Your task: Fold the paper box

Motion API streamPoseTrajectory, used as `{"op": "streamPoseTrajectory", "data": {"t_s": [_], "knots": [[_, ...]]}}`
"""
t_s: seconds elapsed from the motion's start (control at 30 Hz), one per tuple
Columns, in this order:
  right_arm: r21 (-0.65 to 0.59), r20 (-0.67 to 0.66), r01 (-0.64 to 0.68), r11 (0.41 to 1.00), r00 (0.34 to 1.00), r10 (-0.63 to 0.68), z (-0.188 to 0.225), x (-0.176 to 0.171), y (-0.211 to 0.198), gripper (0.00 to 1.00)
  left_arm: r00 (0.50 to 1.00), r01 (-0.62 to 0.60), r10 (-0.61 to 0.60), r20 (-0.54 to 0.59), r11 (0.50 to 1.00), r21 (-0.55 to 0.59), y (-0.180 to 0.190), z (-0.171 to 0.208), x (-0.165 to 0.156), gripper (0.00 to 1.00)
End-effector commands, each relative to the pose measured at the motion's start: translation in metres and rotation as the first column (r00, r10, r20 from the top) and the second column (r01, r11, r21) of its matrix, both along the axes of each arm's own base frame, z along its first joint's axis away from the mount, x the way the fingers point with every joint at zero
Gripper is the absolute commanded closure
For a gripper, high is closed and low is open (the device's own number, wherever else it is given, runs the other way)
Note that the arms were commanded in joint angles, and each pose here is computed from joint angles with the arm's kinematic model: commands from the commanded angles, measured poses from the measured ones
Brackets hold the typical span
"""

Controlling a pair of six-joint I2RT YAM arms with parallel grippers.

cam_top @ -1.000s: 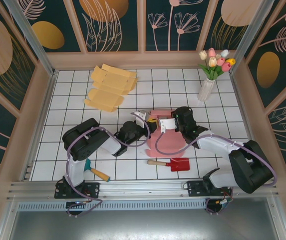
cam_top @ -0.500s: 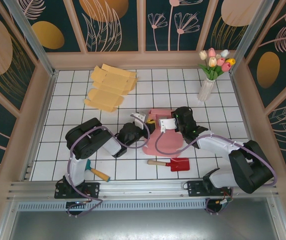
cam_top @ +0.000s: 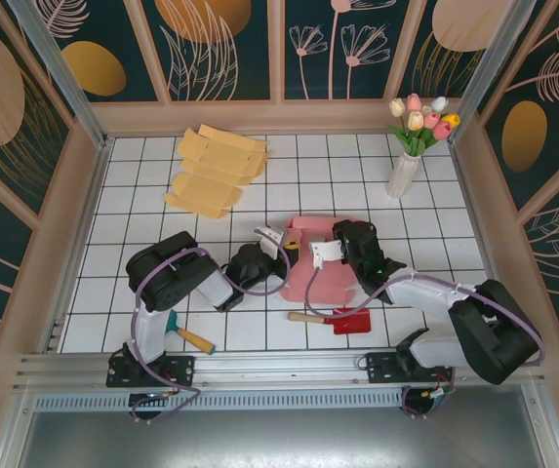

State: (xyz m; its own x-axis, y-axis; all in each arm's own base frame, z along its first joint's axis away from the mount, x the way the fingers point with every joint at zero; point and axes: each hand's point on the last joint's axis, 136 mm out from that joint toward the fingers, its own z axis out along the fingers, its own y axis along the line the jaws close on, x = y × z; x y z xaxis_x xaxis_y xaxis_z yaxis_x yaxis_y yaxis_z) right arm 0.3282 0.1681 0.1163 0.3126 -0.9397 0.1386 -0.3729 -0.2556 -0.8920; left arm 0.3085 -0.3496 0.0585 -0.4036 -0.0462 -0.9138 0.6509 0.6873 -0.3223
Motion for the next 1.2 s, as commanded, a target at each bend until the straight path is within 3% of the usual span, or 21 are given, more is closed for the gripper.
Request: {"op": "streamPoseTrajectory", "data": {"t_s": [0.0, 0.4, 0.57, 0.7, 0.83, 1.07, 1.17], "knots": [[-0.042, 0.020, -0.031, 0.999, 0.999, 0.032, -0.006, -0.006, 0.004, 1.00, 0.999, -0.016, 0.016, 0.047, 1.000, -0.009, -0.001, 0.012, 0.008, 0.78], [-0.043, 0.033, -0.019, 0.999, 0.999, 0.020, -0.010, -0.006, 0.008, 1.00, 0.997, 0.021, -0.018, 0.070, 0.999, -0.045, -0.008, 0.022, 0.000, 0.77], [-0.041, 0.021, -0.008, 0.999, 1.000, 0.009, -0.013, -0.005, 0.007, 1.00, 0.995, 0.019, -0.018, 0.100, 1.000, -0.011, -0.022, 0.027, -0.003, 0.77], [-0.038, 0.016, -0.008, 0.999, 1.000, 0.009, -0.013, -0.006, 0.008, 1.00, 0.994, -0.019, 0.021, 0.107, 1.000, -0.018, -0.020, 0.030, 0.002, 0.78], [-0.034, 0.007, -0.008, 0.999, 1.000, 0.008, -0.013, -0.008, 0.007, 1.00, 0.991, -0.106, 0.101, 0.090, 0.993, 0.051, -0.018, 0.016, 0.020, 0.79], [-0.028, -0.012, -0.003, 1.000, 1.000, 0.002, -0.014, -0.008, 0.006, 1.00, 0.993, -0.059, 0.055, 0.107, 0.998, 0.035, -0.018, 0.017, 0.010, 0.83], [-0.025, -0.009, -0.003, 1.000, 1.000, 0.003, -0.014, -0.008, 0.007, 1.00, 0.987, -0.120, 0.112, 0.114, 0.990, 0.074, -0.009, 0.015, 0.018, 0.83]]}}
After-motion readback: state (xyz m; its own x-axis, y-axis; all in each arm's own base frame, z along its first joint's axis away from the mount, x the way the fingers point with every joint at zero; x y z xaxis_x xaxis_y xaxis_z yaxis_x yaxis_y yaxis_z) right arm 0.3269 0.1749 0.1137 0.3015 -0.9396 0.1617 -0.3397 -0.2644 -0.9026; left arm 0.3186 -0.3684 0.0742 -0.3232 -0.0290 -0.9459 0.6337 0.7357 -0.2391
